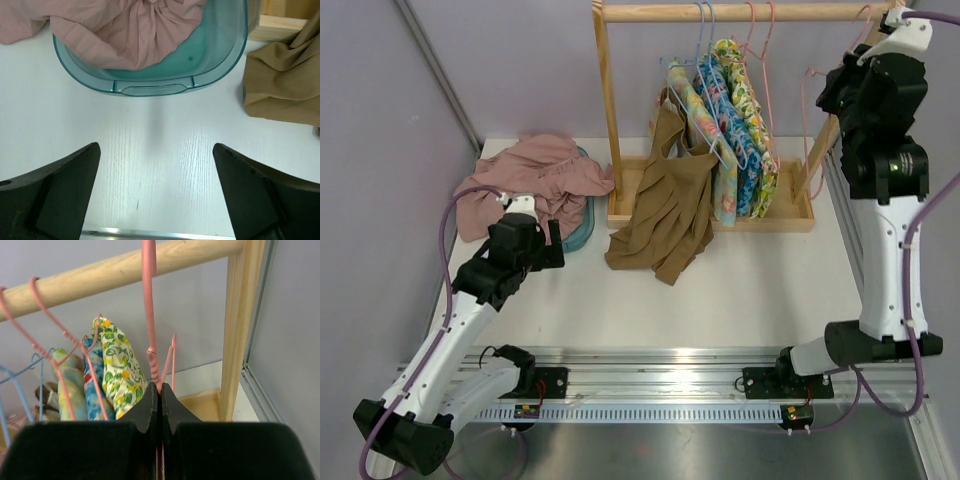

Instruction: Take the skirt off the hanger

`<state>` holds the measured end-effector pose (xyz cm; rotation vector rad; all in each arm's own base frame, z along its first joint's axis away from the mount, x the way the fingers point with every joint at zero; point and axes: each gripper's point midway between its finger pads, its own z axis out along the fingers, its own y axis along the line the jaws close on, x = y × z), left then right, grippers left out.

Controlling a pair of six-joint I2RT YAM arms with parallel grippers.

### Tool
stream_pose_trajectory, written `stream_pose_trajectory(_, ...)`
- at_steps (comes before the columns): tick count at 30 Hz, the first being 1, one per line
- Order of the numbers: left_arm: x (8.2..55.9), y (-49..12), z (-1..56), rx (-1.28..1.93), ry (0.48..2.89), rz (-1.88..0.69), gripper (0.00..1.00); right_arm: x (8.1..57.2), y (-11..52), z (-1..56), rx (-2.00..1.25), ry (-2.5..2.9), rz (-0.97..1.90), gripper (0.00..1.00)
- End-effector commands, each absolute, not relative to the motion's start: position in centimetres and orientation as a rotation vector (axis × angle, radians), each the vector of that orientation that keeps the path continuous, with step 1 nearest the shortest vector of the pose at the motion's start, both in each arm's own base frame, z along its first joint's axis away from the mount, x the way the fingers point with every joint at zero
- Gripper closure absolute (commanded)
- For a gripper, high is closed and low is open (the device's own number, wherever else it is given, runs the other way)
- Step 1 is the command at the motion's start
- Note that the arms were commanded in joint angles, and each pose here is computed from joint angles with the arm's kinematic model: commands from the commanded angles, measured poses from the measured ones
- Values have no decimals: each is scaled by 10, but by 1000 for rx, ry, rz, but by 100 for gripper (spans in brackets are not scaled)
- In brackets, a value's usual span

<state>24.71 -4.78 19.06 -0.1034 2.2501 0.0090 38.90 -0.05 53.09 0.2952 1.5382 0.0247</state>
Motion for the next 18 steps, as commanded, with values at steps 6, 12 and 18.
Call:
stream_pose_trajectory(6,254,-44,215,-151,2145,7,1,455,-28,578,331,1366,4,100)
stream_pose_trajectory(12,255,-46,212,-145,2153,7,1,499,-37,565,330,1376,61,100)
stream_pose_trajectory(18,257,-48,208,-135,2175,10,1,522,-37,513,361,1473,89,100)
